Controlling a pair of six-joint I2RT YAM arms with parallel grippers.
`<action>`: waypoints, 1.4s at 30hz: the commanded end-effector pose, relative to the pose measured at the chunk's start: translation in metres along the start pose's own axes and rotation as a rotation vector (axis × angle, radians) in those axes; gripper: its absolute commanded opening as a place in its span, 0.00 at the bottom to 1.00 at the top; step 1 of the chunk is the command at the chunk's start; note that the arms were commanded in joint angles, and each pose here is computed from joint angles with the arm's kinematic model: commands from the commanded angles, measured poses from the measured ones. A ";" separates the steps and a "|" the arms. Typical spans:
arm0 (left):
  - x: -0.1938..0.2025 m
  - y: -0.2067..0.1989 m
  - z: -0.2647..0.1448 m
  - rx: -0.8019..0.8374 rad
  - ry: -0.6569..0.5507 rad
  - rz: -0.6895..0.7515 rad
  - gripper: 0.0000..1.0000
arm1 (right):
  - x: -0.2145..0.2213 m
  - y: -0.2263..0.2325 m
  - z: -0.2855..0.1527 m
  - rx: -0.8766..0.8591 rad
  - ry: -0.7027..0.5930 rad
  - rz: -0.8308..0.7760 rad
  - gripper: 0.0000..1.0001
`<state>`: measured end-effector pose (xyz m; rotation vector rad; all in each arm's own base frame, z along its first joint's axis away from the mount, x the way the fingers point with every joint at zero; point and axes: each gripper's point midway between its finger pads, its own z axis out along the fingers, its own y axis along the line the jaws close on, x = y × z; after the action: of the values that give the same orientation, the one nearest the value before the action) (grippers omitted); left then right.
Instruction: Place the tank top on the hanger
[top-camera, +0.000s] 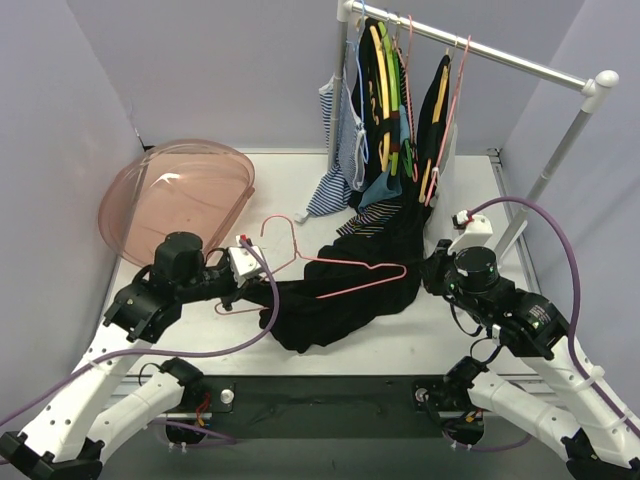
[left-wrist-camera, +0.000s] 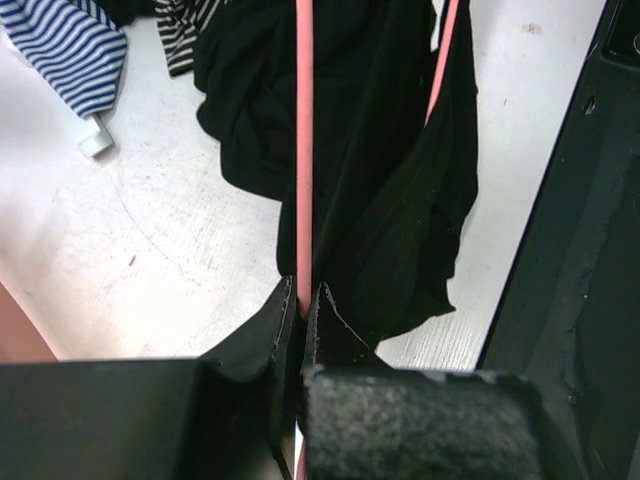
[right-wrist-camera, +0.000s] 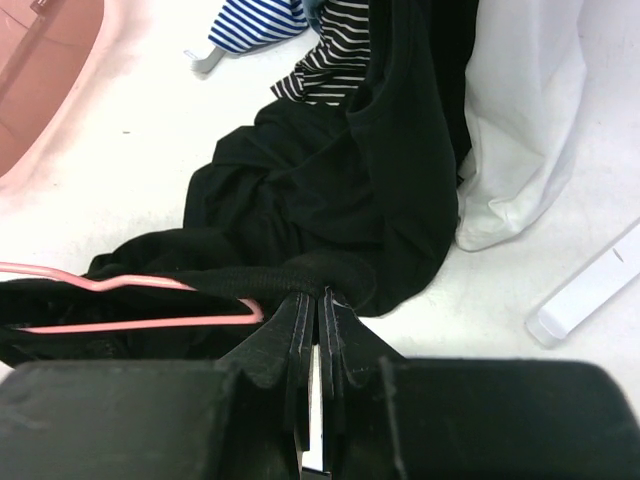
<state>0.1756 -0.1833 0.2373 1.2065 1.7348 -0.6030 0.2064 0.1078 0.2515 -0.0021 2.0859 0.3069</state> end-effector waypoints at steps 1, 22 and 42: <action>-0.037 0.005 -0.015 -0.047 -0.125 0.070 0.00 | -0.001 -0.013 -0.001 0.060 -0.007 -0.017 0.00; -0.006 0.011 0.009 -0.054 -0.001 0.107 0.00 | -0.022 0.039 0.000 -0.131 0.019 0.066 0.00; -0.043 -0.008 -0.017 0.025 -0.051 0.254 0.00 | -0.036 0.083 -0.054 -0.420 -0.023 -0.549 0.89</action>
<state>0.1778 -0.1878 0.2410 1.3455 1.6581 -0.4736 0.1872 0.2050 0.3002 -0.5386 2.0592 0.4758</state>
